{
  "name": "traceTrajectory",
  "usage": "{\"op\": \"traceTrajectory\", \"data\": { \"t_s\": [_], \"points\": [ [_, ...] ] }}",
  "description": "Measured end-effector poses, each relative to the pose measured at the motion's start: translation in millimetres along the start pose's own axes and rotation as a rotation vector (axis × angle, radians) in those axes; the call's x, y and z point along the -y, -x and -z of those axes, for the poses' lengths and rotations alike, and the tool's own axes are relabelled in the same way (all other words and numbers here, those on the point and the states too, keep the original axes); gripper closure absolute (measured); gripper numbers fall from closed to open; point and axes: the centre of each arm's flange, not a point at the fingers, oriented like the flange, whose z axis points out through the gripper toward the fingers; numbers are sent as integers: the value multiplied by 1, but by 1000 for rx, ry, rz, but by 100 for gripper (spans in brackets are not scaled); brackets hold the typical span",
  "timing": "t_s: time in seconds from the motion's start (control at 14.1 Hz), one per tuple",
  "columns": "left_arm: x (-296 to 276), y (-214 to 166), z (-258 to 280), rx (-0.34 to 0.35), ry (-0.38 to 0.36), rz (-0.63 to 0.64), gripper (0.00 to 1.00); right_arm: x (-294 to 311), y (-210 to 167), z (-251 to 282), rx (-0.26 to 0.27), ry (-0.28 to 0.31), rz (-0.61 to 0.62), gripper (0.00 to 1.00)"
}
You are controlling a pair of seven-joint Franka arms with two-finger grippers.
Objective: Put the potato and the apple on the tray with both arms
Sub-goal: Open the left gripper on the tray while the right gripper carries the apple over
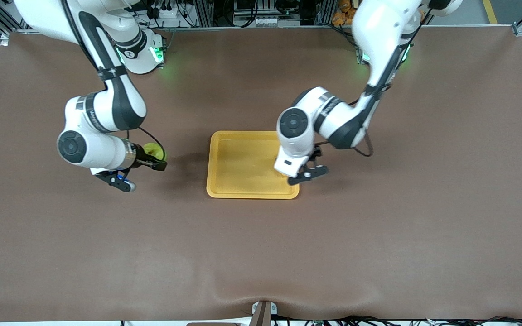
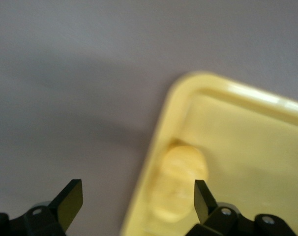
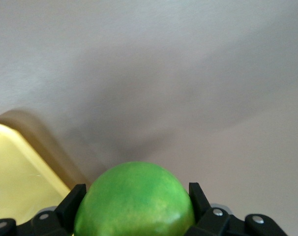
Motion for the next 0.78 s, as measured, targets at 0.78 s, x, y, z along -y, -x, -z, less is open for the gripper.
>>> {"op": "traceTrajectory", "data": {
  "t_s": [0.78],
  "points": [
    [214, -125, 58, 9, 23, -130, 0, 155, 54, -59, -46, -35, -214, 11]
  ]
}}
